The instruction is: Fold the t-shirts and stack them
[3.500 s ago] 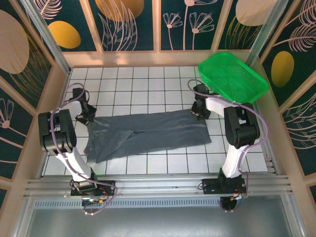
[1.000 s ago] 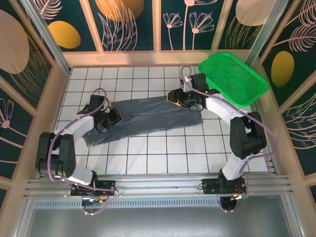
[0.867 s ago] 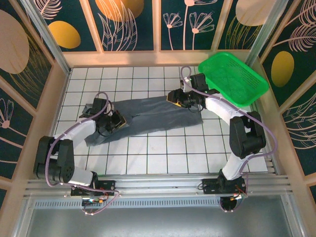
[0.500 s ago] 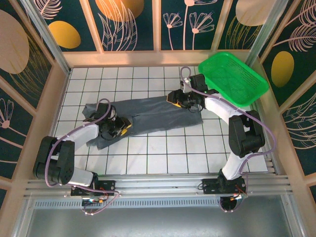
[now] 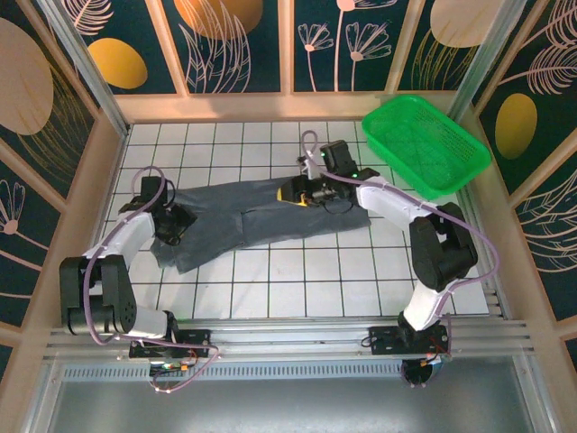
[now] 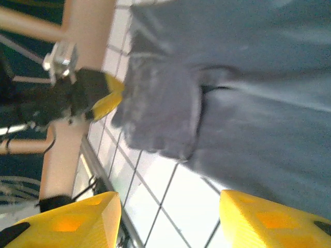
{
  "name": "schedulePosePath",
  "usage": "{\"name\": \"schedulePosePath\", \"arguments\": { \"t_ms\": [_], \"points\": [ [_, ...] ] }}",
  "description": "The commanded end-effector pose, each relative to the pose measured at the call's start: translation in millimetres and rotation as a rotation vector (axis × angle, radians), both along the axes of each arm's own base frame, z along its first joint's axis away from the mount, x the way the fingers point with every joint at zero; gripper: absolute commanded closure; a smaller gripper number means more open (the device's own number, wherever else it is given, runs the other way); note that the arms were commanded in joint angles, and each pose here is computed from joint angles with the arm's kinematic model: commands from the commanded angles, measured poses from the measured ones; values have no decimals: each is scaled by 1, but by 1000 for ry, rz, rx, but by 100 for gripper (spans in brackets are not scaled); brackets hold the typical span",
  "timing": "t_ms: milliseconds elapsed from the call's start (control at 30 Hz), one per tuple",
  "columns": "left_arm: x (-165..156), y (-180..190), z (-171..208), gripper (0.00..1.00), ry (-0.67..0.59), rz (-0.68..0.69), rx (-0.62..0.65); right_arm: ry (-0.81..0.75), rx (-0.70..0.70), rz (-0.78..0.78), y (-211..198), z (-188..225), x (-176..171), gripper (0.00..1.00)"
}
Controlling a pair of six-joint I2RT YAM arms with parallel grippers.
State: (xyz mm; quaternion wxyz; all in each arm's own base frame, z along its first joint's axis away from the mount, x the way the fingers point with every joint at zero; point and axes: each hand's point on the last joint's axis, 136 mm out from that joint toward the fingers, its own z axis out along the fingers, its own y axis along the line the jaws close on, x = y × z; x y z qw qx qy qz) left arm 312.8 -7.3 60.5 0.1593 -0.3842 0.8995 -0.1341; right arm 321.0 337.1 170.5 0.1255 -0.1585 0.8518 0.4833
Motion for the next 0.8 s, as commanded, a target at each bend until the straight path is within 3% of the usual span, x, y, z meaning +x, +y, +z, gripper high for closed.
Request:
{"name": "schedulePosePath", "arguments": {
  "t_ms": [0, 400, 567, 767],
  "points": [
    [-15, 26, -17, 52, 94, -27, 119, -55, 72, 113, 21, 18, -10, 46],
    [-23, 47, -40, 51, 157, -26, 189, -44, 55, 138, 24, 13, -16, 46],
    [-24, 40, -47, 49, 143, -42, 154, -39, 57, 138, 26, 12, -13, 46],
    [-18, 31, -42, 58, 94, -38, 100, -31, 52, 133, 27, 10, -11, 46]
  ]
}}
